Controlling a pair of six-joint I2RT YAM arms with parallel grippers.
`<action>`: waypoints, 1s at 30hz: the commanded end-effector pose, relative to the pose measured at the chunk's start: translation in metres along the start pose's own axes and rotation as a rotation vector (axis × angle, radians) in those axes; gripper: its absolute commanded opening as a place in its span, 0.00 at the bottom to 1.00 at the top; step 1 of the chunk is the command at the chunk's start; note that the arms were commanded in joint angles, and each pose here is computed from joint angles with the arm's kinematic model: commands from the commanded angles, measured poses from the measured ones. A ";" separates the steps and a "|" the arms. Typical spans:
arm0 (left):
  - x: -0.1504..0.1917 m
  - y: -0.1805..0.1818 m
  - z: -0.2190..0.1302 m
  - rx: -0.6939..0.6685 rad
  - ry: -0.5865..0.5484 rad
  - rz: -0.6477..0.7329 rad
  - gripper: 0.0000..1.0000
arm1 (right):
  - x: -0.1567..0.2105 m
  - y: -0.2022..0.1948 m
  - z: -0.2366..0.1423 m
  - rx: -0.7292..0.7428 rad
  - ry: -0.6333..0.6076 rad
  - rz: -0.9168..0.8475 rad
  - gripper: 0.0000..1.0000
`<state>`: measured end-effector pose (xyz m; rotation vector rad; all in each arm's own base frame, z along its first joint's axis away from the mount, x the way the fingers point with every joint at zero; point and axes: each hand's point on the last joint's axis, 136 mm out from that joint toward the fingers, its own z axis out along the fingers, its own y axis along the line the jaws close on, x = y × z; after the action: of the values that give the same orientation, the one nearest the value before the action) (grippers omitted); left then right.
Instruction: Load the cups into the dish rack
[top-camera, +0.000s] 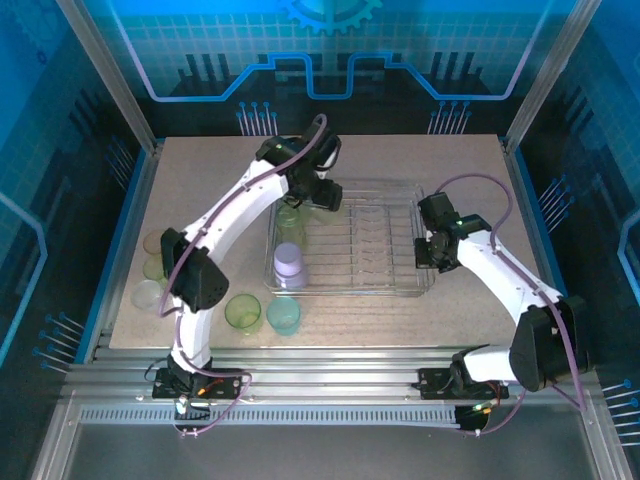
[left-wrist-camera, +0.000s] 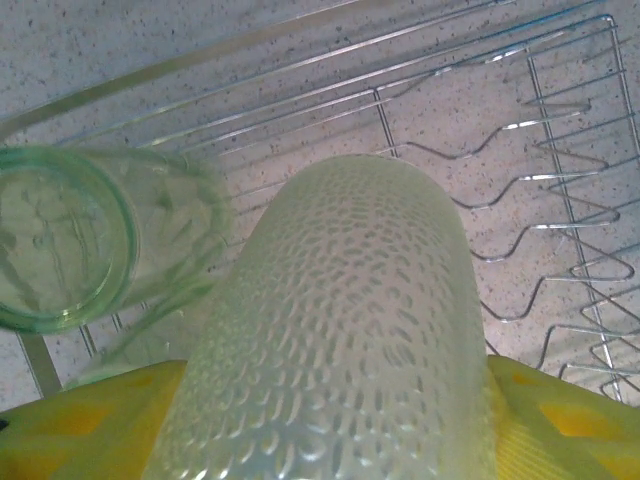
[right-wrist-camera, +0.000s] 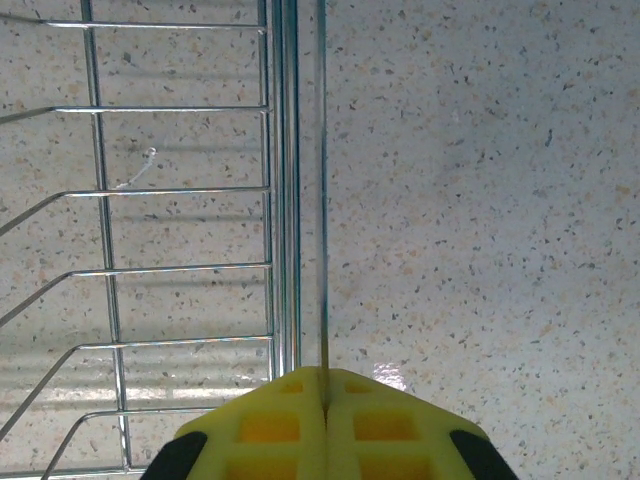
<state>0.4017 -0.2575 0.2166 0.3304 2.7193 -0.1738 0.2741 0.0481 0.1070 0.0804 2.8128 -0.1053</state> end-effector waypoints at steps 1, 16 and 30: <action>0.007 0.001 0.003 -0.063 0.062 0.071 0.40 | 0.012 -0.011 -0.001 0.059 0.021 -0.002 0.00; 0.005 0.000 0.042 -0.128 0.120 0.161 0.43 | 0.014 -0.002 -0.003 0.002 0.016 -0.019 0.16; -0.005 -0.004 0.068 -0.128 0.110 0.237 0.47 | 0.000 -0.024 -0.052 0.035 -0.214 0.024 0.28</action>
<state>0.4233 -0.2701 0.1529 0.5966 2.7917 0.0797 0.2615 0.0374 0.1482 0.0861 2.6515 -0.1023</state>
